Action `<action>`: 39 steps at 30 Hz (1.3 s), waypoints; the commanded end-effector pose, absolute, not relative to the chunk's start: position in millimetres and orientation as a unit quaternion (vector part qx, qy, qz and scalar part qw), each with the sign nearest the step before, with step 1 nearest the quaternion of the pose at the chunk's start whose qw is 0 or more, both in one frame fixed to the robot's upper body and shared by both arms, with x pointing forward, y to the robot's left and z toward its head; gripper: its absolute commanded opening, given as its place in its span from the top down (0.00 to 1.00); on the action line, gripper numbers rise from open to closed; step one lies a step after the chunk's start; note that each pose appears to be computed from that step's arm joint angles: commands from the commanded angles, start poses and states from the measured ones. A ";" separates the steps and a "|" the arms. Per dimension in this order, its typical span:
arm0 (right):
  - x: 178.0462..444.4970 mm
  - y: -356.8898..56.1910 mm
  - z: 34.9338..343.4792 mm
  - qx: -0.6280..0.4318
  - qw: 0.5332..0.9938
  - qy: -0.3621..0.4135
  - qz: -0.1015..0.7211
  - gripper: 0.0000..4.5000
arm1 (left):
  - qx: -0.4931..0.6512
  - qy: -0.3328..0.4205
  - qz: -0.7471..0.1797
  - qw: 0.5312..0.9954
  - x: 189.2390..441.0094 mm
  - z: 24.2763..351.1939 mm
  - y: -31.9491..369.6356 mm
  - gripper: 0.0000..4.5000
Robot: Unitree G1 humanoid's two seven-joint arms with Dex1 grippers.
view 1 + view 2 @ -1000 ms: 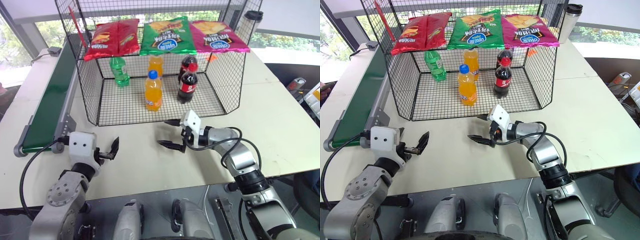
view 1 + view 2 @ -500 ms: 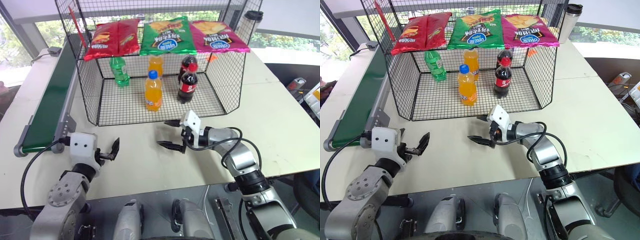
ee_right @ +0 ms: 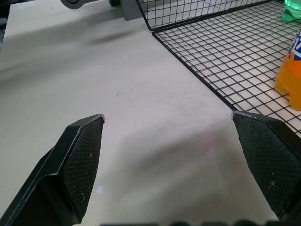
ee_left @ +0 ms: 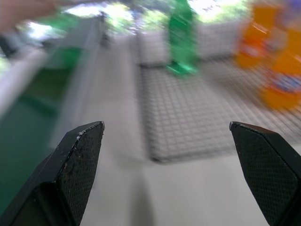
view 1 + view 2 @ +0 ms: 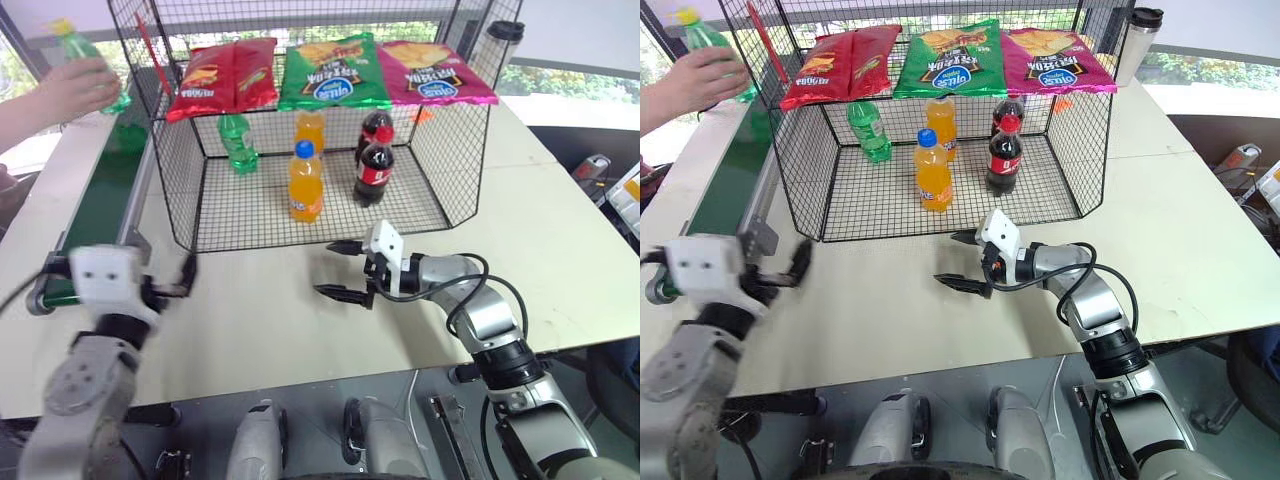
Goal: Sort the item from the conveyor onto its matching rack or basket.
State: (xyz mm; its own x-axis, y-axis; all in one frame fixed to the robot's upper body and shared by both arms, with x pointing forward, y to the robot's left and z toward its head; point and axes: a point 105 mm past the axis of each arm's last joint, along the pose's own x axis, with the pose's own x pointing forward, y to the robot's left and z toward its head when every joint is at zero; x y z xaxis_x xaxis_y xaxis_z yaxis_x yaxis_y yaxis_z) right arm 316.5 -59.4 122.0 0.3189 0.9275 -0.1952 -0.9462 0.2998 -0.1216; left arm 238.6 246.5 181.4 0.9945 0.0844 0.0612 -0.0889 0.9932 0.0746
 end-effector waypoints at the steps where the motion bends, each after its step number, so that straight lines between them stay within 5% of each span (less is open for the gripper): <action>1: 314.5 -57.2 133.9 -0.101 0.804 0.022 0.586 0.00 | 0.039 -0.025 0.066 0.997 226.5 185.7 264.5 0.01; 16: 311.5 -55.0 132.6 -0.099 0.799 0.024 0.593 0.00 | 0.018 0.006 0.187 0.982 202.7 159.0 322.2 0.01; 39: 313.1 -55.7 131.9 -0.102 0.801 0.022 0.589 0.00 | 0.017 -0.003 0.198 0.980 208.1 162.4 329.2 0.01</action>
State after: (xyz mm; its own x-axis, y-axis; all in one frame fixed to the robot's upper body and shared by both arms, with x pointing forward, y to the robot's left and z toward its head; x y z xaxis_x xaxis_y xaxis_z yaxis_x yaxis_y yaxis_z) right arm 315.6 -58.1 122.3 0.3120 0.9313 -0.1881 -0.9491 0.2967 -0.1054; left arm 209.9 326.0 150.3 0.9268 0.3733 -0.0396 -0.3730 0.9277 0.0170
